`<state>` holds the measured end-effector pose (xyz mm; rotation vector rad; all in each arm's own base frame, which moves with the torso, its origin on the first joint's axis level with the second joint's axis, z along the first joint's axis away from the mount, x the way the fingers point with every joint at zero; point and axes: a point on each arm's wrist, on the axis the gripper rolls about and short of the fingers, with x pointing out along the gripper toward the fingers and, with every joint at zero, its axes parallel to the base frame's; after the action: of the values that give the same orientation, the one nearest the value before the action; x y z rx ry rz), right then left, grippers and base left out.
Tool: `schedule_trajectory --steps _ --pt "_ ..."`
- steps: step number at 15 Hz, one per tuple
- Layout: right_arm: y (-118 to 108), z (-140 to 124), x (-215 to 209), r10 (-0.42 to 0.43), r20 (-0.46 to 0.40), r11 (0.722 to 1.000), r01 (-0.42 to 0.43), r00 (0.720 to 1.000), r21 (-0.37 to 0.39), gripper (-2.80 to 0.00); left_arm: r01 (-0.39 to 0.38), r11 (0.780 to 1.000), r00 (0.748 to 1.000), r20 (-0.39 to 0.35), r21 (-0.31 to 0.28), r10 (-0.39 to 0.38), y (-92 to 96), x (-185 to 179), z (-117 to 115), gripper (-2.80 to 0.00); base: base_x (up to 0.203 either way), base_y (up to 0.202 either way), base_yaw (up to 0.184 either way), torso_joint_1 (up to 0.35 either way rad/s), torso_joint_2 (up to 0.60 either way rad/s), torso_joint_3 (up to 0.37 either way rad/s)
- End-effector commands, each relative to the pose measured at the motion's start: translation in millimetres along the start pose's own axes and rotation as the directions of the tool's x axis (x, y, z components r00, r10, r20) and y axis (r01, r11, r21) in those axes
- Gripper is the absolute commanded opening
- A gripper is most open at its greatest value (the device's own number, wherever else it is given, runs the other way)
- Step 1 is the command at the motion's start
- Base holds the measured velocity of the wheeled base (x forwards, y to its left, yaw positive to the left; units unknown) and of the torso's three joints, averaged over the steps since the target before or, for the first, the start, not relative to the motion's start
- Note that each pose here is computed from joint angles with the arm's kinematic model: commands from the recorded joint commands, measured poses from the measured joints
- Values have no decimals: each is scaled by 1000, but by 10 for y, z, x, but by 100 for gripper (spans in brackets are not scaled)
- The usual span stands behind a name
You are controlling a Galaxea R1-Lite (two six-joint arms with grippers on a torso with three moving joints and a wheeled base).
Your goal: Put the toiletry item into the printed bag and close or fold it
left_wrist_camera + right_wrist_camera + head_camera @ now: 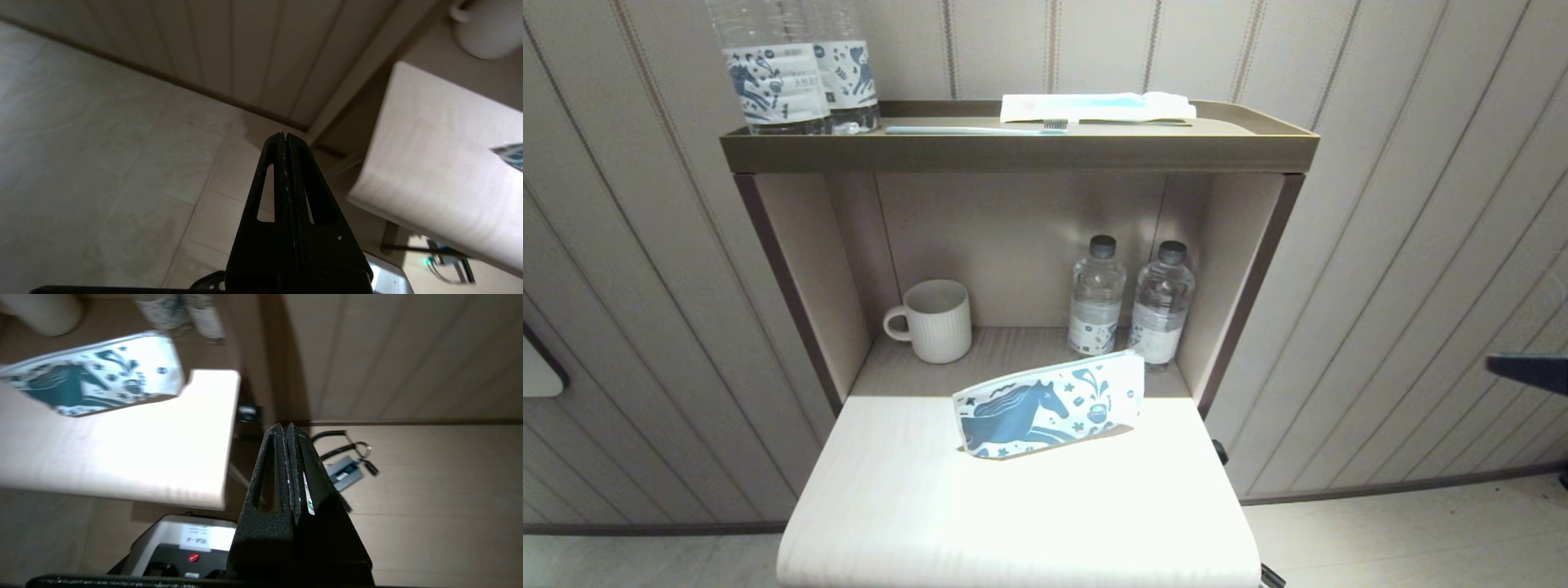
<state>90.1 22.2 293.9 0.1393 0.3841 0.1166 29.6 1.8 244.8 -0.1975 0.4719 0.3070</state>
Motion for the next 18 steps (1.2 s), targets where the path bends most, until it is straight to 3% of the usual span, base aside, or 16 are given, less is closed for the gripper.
schedule_trajectory --steps 1,4,6,7,8,10,11,12,14,15,16,18 --pt "-205 -433 -685 -129 156 991 121 979 61 -280 -60 995 995 75 -75 65 283 -178 -371 -280 0 0 0 0 0 0" --pt "-333 -1151 -995 -319 189 945 295 929 142 -280 -173 982 974 132 -74 182 454 -245 -924 -280 0 0 0 0 0 0" --pt "-345 -1616 -938 -408 147 910 388 901 145 -280 -212 977 967 140 -25 213 466 -159 -1243 -280 0 0 0 0 0 0" --pt "-362 -1789 -898 -387 136 919 371 912 132 -280 -201 979 973 120 11 199 466 -68 -1348 -280 0 0 0 0 0 0" --pt "-365 -1942 -883 -315 158 948 303 936 96 -280 -171 984 979 120 57 163 462 30 -1452 -280 0 0 0 0 0 0" --pt "-391 -2247 -738 -189 161 982 189 969 17 -280 -42 991 968 251 126 9 457 55 -1555 -280 0 0 0 0 0 0" --pt "-407 -2324 -641 -159 152 987 160 976 -1 -280 44 975 956 273 218 -105 444 83 -1624 -280 0 0 0 0 0 0" --pt "-420 -2349 -553 -141 181 989 145 973 -7 -280 96 956 953 252 275 -168 428 165 -1701 -280 0 0 0 0 0 0" --pt "-418 -2310 -443 -62 309 997 75 949 -31 -280 245 914 921 215 324 -324 390 207 -1738 -280 0 0 0 0 0 0" --pt "-402 -2312 -416 30 324 998 -8 946 -70 -280 268 904 914 210 333 -348 384 211 -1742 -280 0 0 0 0 0 0" --pt "-391 -2303 -414 77 334 994 -45 939 -103 -280 251 911 919 215 326 -330 388 214 -1743 -280 0 0 0 0 0 0" --pt "-390 -2305 -413 83 333 991 -44 939 -124 -280 209 925 922 251 317 -295 388 255 -1744 -280 0 0 0 0 0 0"
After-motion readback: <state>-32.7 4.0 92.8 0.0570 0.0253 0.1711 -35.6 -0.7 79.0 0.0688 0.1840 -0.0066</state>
